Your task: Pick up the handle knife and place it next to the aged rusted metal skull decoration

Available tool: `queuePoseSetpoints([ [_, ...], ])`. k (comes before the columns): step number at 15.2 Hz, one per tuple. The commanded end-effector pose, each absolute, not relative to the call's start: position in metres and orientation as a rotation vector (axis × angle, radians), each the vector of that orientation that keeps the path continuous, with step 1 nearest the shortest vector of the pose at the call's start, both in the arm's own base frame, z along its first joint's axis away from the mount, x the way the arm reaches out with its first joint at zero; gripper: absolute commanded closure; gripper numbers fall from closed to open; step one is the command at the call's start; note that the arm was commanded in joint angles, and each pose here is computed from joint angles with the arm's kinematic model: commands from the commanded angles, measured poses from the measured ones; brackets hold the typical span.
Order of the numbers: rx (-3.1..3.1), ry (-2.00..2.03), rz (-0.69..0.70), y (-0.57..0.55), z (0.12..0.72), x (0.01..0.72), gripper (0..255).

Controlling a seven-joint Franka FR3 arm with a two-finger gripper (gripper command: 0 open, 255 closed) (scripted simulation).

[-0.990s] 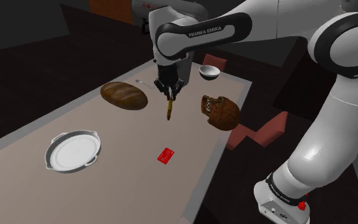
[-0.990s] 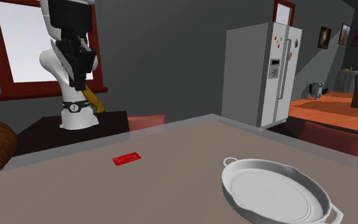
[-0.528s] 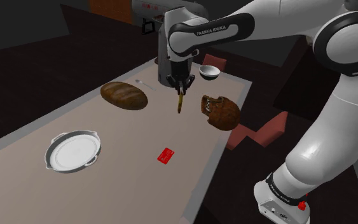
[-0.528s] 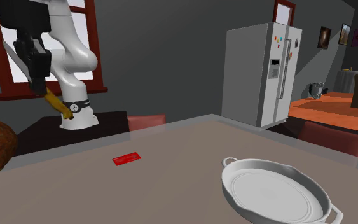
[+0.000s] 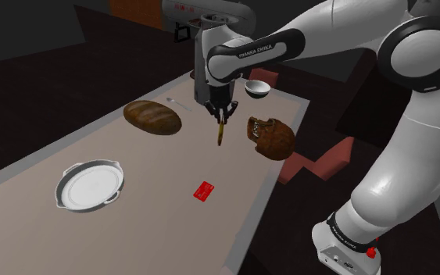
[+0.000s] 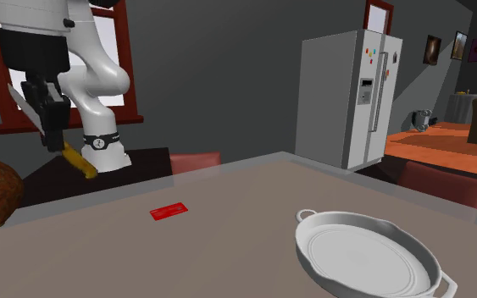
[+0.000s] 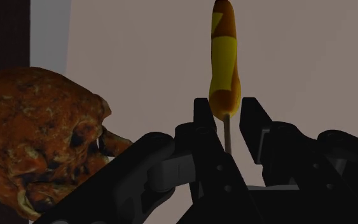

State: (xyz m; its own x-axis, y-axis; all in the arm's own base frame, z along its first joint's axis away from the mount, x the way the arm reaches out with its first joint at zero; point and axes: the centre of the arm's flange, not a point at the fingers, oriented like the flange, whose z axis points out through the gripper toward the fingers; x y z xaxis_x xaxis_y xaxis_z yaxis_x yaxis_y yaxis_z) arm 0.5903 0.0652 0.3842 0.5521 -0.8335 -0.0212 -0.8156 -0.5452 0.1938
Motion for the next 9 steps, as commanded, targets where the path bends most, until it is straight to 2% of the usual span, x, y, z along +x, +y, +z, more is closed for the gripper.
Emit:
queuePoseSetpoints([
  [1,2.623,-1.405,-0.165,0.065,0.373,0.590,255],
  [9,2.623,-1.405,-0.165,0.065,0.331,0.590,255],
])
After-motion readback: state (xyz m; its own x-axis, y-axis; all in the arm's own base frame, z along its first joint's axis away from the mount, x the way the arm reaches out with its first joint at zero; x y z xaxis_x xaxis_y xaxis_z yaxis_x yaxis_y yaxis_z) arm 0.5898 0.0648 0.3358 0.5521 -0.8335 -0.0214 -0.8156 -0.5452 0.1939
